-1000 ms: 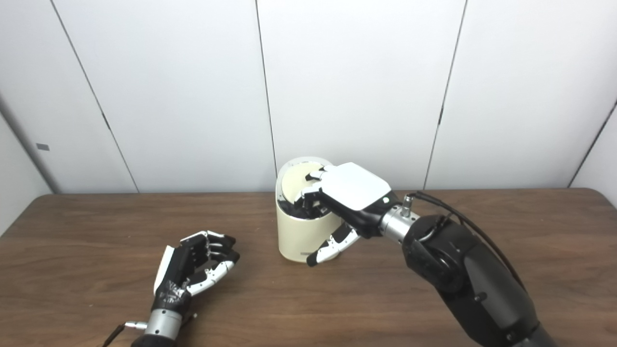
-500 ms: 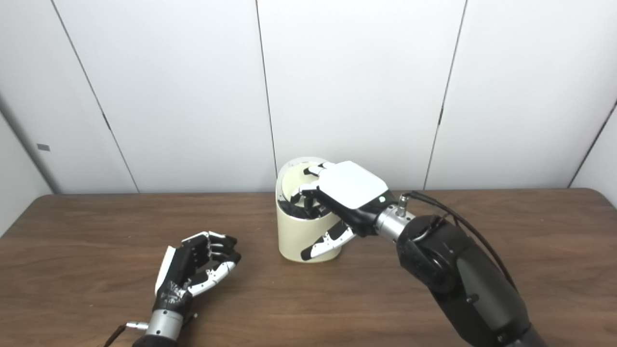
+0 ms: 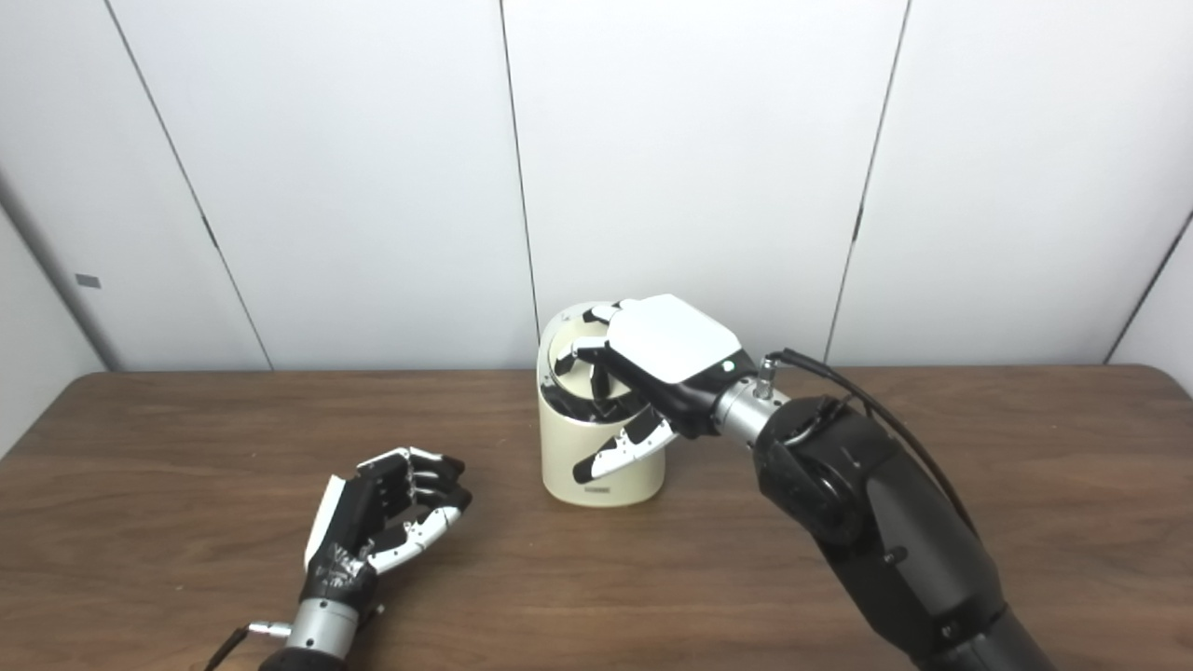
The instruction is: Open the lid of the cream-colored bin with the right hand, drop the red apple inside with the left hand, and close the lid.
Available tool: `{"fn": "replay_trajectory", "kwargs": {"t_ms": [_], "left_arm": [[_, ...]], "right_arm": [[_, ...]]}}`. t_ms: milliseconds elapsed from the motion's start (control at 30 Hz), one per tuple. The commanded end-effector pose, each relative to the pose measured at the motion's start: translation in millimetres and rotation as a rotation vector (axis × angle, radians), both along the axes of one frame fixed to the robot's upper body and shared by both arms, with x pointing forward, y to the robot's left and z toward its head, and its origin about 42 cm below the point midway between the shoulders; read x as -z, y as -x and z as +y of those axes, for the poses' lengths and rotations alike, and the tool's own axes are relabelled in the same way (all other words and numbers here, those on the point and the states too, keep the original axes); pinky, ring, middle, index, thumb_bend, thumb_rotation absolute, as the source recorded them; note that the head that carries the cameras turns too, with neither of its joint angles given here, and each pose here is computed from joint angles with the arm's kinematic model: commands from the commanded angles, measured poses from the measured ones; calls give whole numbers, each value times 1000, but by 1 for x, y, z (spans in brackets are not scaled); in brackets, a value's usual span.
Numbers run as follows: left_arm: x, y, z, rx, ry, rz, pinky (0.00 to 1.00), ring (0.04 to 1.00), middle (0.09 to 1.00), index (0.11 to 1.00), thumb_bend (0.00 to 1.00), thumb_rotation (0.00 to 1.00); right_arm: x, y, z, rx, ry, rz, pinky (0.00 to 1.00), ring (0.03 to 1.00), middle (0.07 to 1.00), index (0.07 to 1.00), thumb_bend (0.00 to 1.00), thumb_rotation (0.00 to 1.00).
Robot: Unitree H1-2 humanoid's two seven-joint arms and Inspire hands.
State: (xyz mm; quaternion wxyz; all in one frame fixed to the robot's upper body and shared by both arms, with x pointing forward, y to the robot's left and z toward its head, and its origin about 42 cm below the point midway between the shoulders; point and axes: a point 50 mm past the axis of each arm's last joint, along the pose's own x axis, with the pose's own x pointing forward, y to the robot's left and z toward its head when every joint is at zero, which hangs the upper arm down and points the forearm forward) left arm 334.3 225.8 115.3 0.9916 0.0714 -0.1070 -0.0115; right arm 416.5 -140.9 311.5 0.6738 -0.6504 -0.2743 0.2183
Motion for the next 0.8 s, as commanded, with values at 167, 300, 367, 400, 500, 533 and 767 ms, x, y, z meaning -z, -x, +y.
{"fn": "replay_trajectory", "kwargs": {"t_ms": [167, 300, 367, 400, 500, 533, 767], "left_arm": [[17, 14, -2, -11, 9, 56, 495, 568, 627, 497, 509, 40], [16, 15, -2, -14, 9, 55, 500, 576, 632, 497, 509, 40], [16, 15, -2, -15, 5, 54, 496, 570, 628, 497, 509, 40], [16, 15, -2, -14, 6, 53, 497, 570, 628, 497, 509, 40], [16, 15, -2, -13, 6, 56, 496, 572, 628, 497, 509, 41], [16, 15, -2, -12, 9, 57, 502, 576, 631, 497, 509, 42], [16, 15, -2, -7, 14, 57, 490, 572, 634, 497, 508, 40]], "right_arm": [[-17, -7, -9, 54, 17, -47, 898, 904, 743, 750, 650, 517], [-19, -7, -10, 55, 9, -52, 907, 909, 743, 750, 650, 500], [-21, -7, -10, 55, 5, -62, 911, 907, 746, 751, 639, 517], [-23, -8, -10, 56, 2, -67, 911, 906, 746, 751, 637, 520], [-27, -8, -10, 57, -13, -76, 912, 904, 741, 745, 635, 530], [-31, -8, -10, 55, -22, -78, 913, 903, 741, 743, 636, 528], [-49, 0, -16, 44, -70, -134, 835, 874, 729, 731, 644, 507]]}}
